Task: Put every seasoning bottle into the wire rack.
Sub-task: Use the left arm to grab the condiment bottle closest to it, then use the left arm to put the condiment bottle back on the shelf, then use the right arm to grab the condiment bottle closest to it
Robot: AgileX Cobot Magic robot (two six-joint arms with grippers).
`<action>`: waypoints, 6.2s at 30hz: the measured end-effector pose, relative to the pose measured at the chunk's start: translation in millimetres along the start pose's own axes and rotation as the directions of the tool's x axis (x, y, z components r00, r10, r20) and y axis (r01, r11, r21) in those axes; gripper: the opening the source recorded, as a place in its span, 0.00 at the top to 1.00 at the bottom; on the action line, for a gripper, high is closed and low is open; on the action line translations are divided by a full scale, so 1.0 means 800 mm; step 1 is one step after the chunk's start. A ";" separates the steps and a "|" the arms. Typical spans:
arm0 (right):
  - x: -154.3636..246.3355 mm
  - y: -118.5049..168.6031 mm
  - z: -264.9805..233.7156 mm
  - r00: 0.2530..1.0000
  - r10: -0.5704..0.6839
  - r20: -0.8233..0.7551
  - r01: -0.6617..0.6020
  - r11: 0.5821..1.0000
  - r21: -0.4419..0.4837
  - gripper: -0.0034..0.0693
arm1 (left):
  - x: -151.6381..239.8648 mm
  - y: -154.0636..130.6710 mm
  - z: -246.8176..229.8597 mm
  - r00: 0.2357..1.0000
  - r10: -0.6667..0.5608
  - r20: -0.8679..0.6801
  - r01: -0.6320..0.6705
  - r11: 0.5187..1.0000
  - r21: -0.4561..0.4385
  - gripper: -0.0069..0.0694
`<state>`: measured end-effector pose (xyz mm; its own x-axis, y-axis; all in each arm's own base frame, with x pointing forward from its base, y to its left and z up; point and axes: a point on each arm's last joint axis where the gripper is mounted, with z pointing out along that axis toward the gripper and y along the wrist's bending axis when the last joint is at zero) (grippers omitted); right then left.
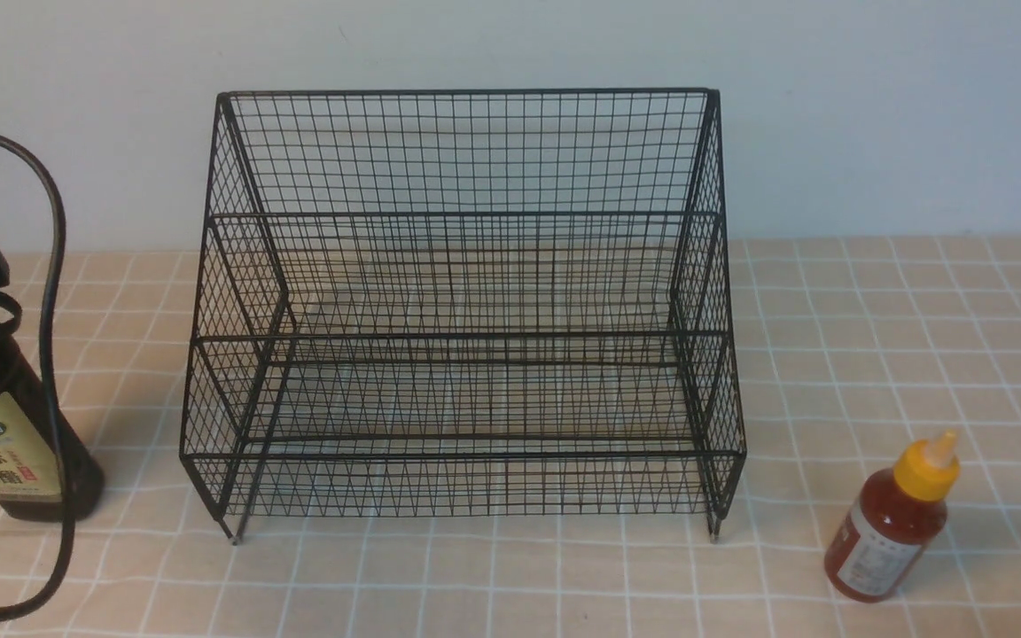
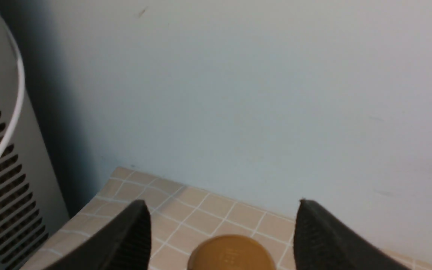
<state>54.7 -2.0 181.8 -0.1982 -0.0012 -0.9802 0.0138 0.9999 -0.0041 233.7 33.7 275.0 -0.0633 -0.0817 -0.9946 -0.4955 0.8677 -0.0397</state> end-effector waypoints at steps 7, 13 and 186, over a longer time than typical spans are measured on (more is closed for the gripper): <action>0.000 0.000 0.000 1.000 0.000 0.000 0.000 1.000 0.000 0.97 | 0.021 -0.005 0.013 0.998 0.021 -0.067 -0.022 1.000 -0.019 0.30; 0.000 0.000 0.000 1.000 0.000 0.000 0.000 1.000 0.000 0.97 | 0.028 -0.007 0.017 0.996 0.041 -0.084 -0.042 0.999 -0.015 0.30; 0.000 0.000 0.000 1.000 0.000 0.000 0.000 1.000 0.000 0.97 | -0.200 -0.009 -0.188 0.991 0.121 0.061 -0.134 0.927 0.351 0.91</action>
<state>54.6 -2.0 181.9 -0.1979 -0.0015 -0.9802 0.0137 0.9999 -0.0043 117.3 -33.5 448.6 -0.0700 0.0535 -0.9961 -0.1463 0.9872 0.0633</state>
